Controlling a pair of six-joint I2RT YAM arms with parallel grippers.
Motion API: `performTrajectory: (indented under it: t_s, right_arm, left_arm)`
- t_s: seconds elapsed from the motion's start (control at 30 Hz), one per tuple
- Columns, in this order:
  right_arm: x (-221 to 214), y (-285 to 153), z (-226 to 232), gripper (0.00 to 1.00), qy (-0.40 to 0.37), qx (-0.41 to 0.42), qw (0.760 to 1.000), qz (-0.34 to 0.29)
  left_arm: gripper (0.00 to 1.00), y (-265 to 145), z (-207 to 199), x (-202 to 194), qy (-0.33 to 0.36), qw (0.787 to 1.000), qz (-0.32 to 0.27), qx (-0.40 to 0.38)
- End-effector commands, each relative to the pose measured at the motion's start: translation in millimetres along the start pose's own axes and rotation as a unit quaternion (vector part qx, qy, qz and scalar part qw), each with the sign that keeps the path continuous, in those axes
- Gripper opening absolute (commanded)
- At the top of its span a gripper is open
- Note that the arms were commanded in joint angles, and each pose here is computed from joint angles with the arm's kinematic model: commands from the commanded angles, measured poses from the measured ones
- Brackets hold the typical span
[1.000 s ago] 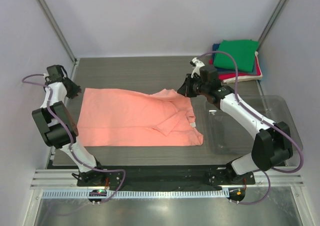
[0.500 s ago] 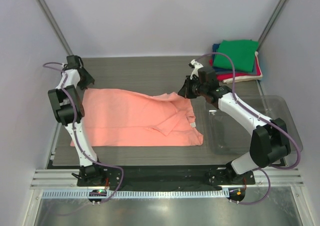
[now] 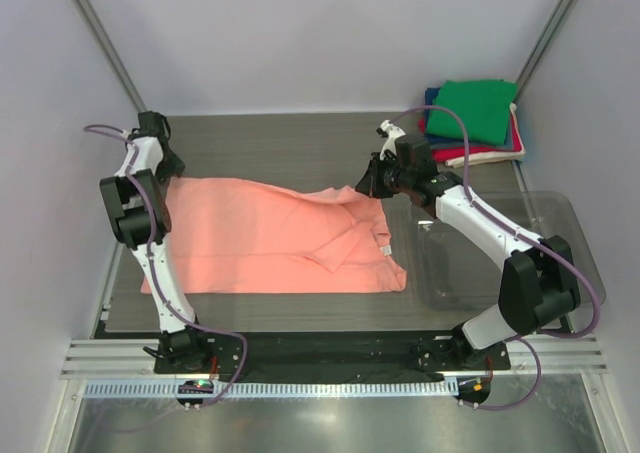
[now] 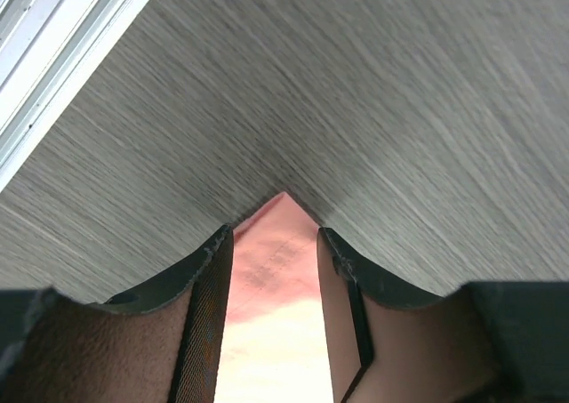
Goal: Fold and stack the t-shirts
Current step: Fold the tshirt
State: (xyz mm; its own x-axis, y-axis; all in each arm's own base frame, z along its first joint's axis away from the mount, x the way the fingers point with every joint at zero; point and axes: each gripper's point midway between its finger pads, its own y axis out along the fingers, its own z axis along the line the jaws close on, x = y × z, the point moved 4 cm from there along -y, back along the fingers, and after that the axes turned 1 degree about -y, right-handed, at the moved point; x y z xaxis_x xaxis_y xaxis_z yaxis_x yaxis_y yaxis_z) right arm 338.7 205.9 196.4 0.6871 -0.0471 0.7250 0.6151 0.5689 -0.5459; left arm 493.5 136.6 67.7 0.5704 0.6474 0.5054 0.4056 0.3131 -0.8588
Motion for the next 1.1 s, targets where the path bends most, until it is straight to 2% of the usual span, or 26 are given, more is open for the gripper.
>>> performTrajectory:
  t_s: [0.0, 0.23, 0.3, 0.33, 0.37, 0.43, 0.47, 0.63, 0.73, 0.9, 1.07]
  right_arm:
    - [14.2, -2.2, 9.3, 0.01, -0.016, 0.015, 1.000, -0.020]
    - [13.3, -2.8, 8.2, 0.01, -0.017, 0.013, 1.000, -0.020]
    - [12.7, -2.5, 8.8, 0.01, -0.017, 0.014, 1.000, -0.019]
    - [11.6, -2.0, 8.0, 0.01, -0.016, 0.013, 1.000, -0.018]
    - [11.0, -1.8, 7.7, 0.01, -0.018, 0.013, 1.000, -0.017]
    - [10.7, -0.9, 7.1, 0.01, -0.017, 0.012, 1.000, -0.017]
    - [10.4, -0.7, 7.0, 0.01, -0.017, 0.012, 1.000, -0.017]
    - [9.5, 1.2, 5.4, 0.01, -0.015, 0.010, 1.000, -0.014]
    - [12.7, -0.3, 8.6, 0.01, -0.014, 0.015, 1.000, -0.018]
    - [26.7, -23.0, 21.2, 0.01, -0.022, 0.024, 0.998, -0.046]
    - [16.6, -42.6, 24.0, 0.01, -0.026, 0.017, 0.999, -0.044]
  left_arm:
    - [0.43, 6.0, -0.3, 0.2, 0.010, 1.000, -0.001, 0.018]
    - [0.45, 15.8, -5.6, -7.2, 0.022, 0.999, 0.013, 0.019]
    - [0.42, 18.8, -9.1, -7.3, 0.030, 0.999, 0.014, 0.023]
    - [0.39, 20.0, -8.6, -8.4, 0.031, 0.999, 0.017, 0.026]
    - [0.31, 19.5, -10.9, -7.3, 0.032, 0.999, 0.016, 0.024]
    - [0.22, 20.7, -11.4, -9.6, 0.033, 0.999, 0.019, 0.024]
    - [0.14, 20.6, -11.6, -9.7, 0.032, 0.999, 0.019, 0.023]
    - [0.00, 11.3, -13.4, -6.1, 0.038, 0.999, 0.014, 0.013]
    - [0.00, -2.0, -13.2, -0.6, 0.038, 0.999, 0.006, 0.009]
    - [0.00, -46.4, -6.0, 7.2, 0.031, 0.999, -0.017, -0.002]
    - [0.00, -78.7, 6.5, 1.7, 0.026, 0.999, -0.034, -0.012]
